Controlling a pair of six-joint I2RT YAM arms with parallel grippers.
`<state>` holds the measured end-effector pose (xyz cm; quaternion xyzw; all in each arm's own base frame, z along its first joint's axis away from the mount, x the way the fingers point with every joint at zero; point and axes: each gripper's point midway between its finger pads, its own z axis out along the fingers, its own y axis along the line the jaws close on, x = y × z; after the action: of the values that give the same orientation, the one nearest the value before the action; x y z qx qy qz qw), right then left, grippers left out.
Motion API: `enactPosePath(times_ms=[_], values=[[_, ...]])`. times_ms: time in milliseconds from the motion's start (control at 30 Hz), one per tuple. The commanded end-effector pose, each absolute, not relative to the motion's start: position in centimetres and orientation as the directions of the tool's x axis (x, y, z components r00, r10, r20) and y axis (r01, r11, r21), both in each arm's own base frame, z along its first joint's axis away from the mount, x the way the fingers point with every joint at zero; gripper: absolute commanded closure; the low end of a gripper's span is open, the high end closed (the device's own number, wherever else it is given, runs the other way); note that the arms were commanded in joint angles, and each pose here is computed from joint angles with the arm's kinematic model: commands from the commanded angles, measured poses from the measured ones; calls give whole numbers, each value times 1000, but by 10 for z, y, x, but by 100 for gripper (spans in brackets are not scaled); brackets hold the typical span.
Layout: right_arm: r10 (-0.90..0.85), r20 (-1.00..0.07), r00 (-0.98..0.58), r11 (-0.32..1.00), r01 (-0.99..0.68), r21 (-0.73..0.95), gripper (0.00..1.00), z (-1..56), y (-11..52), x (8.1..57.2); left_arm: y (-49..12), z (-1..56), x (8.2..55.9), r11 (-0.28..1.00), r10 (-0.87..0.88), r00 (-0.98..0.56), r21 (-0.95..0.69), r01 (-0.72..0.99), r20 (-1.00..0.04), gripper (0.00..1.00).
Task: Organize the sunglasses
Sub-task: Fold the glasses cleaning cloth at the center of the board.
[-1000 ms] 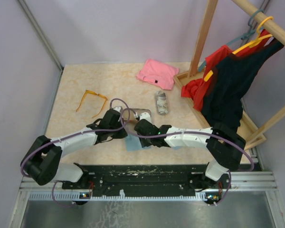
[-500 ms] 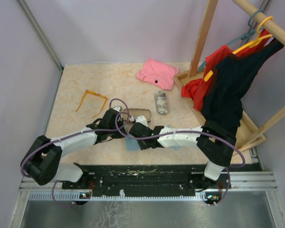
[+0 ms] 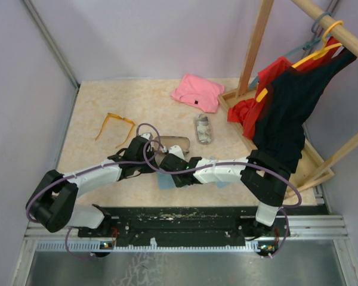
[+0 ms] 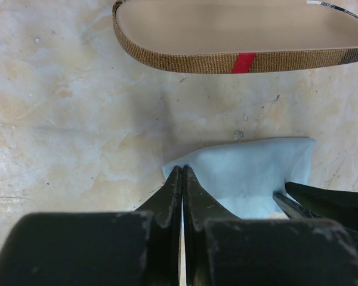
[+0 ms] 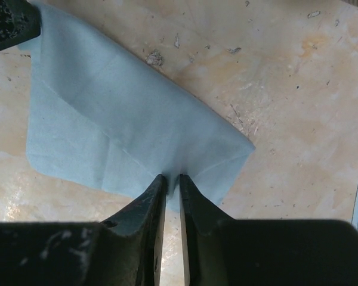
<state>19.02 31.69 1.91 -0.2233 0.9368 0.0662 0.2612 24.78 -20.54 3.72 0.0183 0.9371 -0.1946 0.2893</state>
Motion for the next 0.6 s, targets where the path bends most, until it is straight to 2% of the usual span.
enactPosePath(times_ms=[0, 200, 467, 567], values=[[-401, -513, -759, 886, -463, -9, 87, 20, 322, 191, -210, 43, 250, 911, -80, -821, -375, 169, -566, 99], [-377, -554, -742, 888, -461, 13, 100, 35, 328, 195, -211, 43, 250, 910, -77, -821, -377, 174, -565, 99], [-356, -592, -723, 882, -470, 43, 100, 51, 335, 199, -213, 45, 250, 907, -72, -821, -380, 183, -566, 99], [-357, -592, -722, 881, -471, 43, 93, 51, 335, 199, -212, 44, 249, 907, -70, -822, -380, 184, -565, 99]])
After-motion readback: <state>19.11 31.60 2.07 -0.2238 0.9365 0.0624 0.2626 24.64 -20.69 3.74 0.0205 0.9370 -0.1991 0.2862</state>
